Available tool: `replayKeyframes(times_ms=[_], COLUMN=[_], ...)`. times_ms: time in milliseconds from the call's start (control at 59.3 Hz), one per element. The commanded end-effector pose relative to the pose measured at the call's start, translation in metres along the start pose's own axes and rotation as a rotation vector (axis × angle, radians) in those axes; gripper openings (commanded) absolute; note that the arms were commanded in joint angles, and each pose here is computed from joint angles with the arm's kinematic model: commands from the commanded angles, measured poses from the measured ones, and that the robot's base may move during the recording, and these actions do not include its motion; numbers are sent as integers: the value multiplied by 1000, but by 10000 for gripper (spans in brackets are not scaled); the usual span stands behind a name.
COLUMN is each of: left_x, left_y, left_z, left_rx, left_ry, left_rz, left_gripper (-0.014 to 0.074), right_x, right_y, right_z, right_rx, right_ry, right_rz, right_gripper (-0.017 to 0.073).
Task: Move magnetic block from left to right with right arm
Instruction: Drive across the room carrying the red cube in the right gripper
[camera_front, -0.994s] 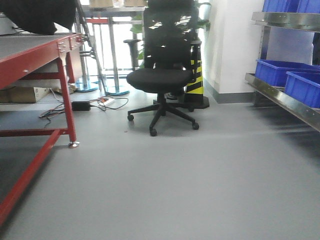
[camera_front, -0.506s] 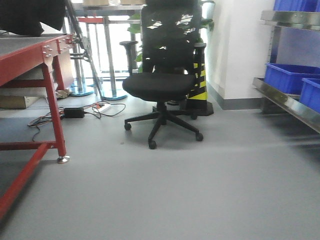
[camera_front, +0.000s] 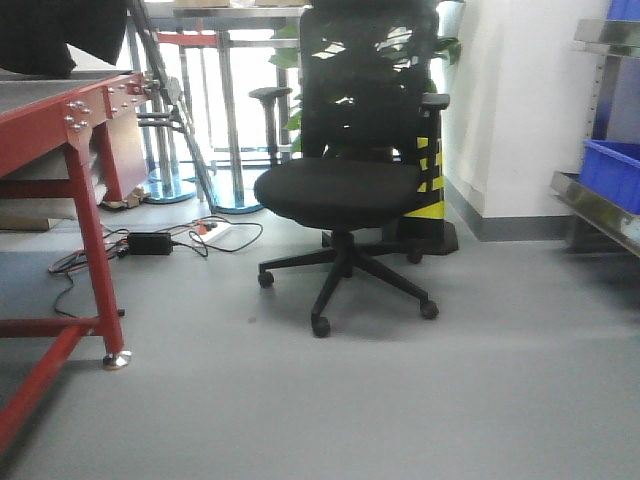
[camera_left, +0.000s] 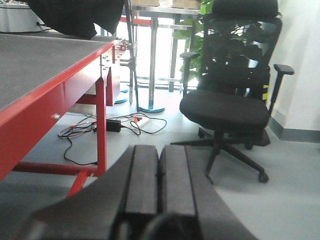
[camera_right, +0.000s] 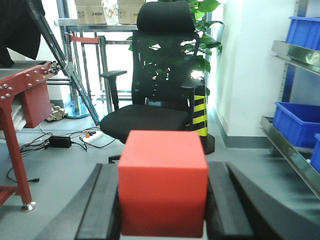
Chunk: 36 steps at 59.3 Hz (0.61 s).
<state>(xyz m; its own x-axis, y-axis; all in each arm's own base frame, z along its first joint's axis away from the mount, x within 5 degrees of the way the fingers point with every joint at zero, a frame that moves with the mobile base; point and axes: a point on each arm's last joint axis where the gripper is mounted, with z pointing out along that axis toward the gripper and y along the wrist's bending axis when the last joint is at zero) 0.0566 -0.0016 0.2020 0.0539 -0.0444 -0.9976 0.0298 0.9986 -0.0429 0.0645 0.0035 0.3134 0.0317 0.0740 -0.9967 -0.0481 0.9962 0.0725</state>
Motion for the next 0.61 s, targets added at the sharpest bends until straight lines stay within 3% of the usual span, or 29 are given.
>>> replayKeyframes(times_ms=[0, 590], left_x=[-5, -5], left_y=[-1, -1], left_z=[-1, -1], left_rx=[9, 9], left_ry=[-85, -85], left_rz=[-5, -5], left_gripper=[-116, -116], right_x=[-18, -18], right_y=[0, 0], right_z=[-1, -1], right_rx=[6, 6], right_ry=[-112, -112], right_rz=[-7, -7], right_gripper=[275, 275])
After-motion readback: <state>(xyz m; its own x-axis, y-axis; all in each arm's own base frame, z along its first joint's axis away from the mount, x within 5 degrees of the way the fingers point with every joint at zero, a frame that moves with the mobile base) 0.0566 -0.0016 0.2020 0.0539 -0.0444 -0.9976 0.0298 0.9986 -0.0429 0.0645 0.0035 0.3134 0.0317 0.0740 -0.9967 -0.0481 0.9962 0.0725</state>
